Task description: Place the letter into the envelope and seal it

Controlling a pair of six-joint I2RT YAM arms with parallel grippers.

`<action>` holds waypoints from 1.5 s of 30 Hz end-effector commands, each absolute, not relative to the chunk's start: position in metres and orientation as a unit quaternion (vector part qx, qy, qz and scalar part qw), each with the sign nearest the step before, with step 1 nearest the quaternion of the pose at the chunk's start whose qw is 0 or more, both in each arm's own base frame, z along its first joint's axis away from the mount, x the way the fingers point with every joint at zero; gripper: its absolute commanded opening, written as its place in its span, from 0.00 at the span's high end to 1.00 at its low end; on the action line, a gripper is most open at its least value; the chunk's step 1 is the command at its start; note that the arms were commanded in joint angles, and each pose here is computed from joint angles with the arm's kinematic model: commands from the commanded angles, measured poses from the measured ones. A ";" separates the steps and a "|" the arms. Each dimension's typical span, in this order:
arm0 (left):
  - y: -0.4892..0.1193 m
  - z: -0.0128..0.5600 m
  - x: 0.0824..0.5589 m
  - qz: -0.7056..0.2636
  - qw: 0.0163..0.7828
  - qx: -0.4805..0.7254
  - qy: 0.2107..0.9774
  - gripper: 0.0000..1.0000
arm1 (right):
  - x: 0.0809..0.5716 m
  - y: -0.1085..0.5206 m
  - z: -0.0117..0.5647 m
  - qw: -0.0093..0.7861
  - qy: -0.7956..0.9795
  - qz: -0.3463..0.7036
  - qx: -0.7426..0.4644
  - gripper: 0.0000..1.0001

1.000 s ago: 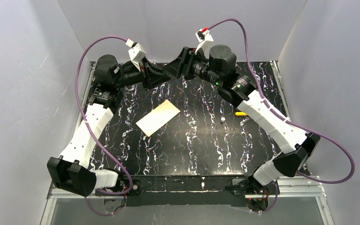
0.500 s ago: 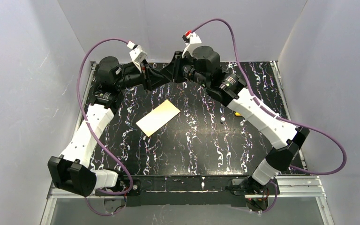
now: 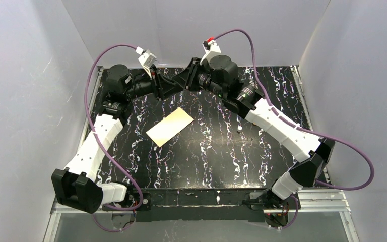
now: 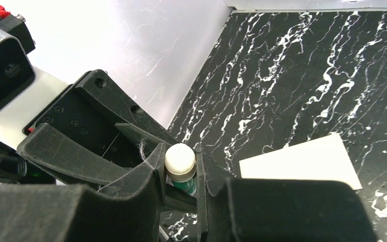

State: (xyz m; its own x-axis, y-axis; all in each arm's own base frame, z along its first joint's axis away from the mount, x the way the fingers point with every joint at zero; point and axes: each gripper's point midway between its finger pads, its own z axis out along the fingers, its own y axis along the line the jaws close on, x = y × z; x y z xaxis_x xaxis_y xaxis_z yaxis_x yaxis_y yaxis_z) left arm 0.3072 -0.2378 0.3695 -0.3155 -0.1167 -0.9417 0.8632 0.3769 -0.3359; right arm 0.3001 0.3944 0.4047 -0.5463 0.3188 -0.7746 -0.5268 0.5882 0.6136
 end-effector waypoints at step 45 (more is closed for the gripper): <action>-0.211 0.212 0.264 -0.373 0.373 0.351 0.773 1.00 | 0.349 0.108 0.072 0.210 0.973 -0.005 0.099 0.30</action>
